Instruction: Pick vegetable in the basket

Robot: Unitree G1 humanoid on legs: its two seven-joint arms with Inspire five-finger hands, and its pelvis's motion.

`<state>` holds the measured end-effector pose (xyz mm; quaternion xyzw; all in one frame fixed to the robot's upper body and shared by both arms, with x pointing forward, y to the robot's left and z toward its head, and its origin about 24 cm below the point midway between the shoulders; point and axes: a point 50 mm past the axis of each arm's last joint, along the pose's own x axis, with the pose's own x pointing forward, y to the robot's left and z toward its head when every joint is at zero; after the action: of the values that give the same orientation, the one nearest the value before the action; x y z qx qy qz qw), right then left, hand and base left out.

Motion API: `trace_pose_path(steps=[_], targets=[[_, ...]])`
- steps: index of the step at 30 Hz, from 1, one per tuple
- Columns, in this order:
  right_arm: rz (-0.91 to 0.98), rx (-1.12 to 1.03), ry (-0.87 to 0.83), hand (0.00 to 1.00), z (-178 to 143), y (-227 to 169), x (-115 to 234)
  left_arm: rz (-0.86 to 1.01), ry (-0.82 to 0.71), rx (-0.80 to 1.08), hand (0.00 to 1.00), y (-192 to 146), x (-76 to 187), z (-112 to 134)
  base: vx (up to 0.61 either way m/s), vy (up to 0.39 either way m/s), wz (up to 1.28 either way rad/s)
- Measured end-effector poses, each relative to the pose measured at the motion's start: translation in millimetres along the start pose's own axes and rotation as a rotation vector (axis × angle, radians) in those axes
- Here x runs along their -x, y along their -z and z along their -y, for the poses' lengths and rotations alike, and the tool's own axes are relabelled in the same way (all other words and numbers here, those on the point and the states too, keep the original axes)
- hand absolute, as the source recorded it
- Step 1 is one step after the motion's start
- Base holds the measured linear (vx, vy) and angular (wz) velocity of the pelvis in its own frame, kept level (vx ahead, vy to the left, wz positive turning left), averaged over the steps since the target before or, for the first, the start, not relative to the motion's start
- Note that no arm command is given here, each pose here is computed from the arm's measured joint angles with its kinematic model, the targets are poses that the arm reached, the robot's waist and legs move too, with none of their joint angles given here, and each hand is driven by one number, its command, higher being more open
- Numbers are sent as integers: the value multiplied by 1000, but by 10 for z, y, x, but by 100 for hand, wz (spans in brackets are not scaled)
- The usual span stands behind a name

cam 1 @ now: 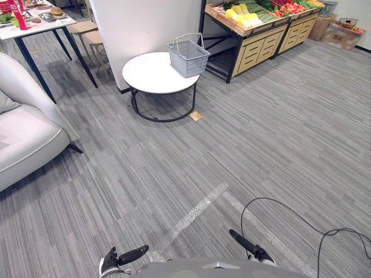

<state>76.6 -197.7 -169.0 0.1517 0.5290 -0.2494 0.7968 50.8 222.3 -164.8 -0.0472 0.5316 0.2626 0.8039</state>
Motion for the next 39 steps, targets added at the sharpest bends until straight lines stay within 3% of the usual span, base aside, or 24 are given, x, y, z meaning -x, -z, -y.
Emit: trace_pose_path(steps=[39], targets=[[26,170,-70,100,-181,-68,-7,22,66,-183,100,-48,-17,14,-19,-14,0]])
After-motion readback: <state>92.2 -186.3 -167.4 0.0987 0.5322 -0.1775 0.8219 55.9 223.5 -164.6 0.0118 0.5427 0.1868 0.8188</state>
